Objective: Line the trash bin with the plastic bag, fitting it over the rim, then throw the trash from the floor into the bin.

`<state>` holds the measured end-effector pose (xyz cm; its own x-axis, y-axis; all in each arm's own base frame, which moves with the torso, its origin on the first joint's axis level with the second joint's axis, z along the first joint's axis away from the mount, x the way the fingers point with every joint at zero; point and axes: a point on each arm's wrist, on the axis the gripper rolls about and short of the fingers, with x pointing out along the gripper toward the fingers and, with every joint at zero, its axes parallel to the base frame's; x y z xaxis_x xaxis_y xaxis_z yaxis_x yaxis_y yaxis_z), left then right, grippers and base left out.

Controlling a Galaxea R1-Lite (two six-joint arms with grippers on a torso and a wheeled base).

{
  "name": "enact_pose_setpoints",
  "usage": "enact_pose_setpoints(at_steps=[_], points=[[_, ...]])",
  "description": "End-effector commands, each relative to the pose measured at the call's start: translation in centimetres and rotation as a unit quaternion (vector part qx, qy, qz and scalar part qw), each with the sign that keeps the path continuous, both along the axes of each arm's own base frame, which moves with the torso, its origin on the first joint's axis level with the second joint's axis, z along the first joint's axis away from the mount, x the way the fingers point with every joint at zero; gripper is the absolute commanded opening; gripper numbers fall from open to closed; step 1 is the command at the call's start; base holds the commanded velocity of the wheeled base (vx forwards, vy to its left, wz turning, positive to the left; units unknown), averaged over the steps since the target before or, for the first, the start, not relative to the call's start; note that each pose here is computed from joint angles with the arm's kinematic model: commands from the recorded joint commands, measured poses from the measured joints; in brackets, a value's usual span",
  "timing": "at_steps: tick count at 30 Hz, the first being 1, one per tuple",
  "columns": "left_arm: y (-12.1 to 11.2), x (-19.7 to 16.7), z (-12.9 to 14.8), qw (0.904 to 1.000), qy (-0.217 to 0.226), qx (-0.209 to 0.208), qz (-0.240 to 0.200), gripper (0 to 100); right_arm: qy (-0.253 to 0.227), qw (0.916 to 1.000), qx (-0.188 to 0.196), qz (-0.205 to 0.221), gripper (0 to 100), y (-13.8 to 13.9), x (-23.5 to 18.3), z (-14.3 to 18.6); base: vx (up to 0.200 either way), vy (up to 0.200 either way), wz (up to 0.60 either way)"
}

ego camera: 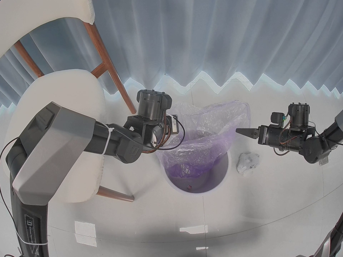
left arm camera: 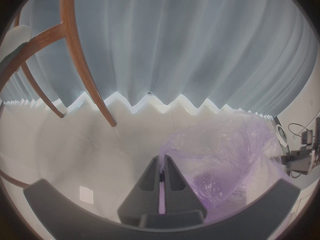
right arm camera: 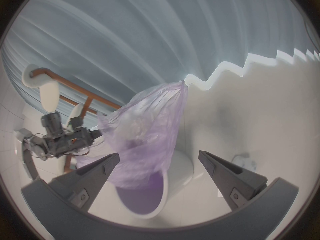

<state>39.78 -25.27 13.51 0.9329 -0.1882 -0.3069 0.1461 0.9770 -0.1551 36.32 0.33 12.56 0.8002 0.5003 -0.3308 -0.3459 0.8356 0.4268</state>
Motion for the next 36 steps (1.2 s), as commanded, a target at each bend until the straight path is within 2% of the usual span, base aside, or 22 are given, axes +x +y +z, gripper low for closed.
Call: enact_pose_setpoints(at_steps=[1,5,8,17,22,27,34,35,36], points=[[0.0,0.0,-0.1,1.0,0.0,-0.001,0.001,0,0.004,0.9996,0.025,0.016,100,-1.2,-5.5,3.1,0.0,0.0,0.0],[-0.3,-0.3,0.1,1.0,-0.002,-0.003,-0.004,0,0.047,0.996,0.076,0.007,100,-0.4,-7.0,4.4,0.0,0.0,0.0],[-0.6,-0.4,0.1,1.0,-0.003,-0.003,-0.007,0,0.102,0.9873,0.122,0.009,100,1.6,-8.1,4.9,0.0,0.0,0.0],[-0.6,-0.4,0.3,1.0,-0.004,-0.005,-0.007,0,0.181,0.974,0.133,-0.032,100,5.6,-6.7,2.2,0.0,0.0,0.0],[-0.6,-0.5,0.2,1.0,-0.003,-0.005,-0.006,0,0.182,0.9725,0.136,-0.049,100,6.6,-4.6,1.0,0.0,0.0,0.0],[-0.5,-0.5,0.2,1.0,-0.002,-0.005,-0.006,0,0.158,0.9735,0.147,-0.077,100,6.9,-2.3,0.7,0.0,0.0,0.0],[-0.5,-0.5,0.1,1.0,-0.001,-0.005,-0.006,0,0.155,0.9702,0.172,-0.072,100,8.0,-1.4,1.7,0.0,0.0,0.0],[-0.5,-0.5,0.1,1.0,-0.001,-0.005,-0.006,0,0.156,0.9694,0.175,-0.072,0,8.1,-1.4,1.7,0.0,0.0,0.0],[-0.6,-0.6,0.1,1.0,-0.001,-0.005,-0.007,0,0.157,0.9689,0.178,-0.07,0,8.3,-1.4,1.8,0.0,0.0,0.0]])
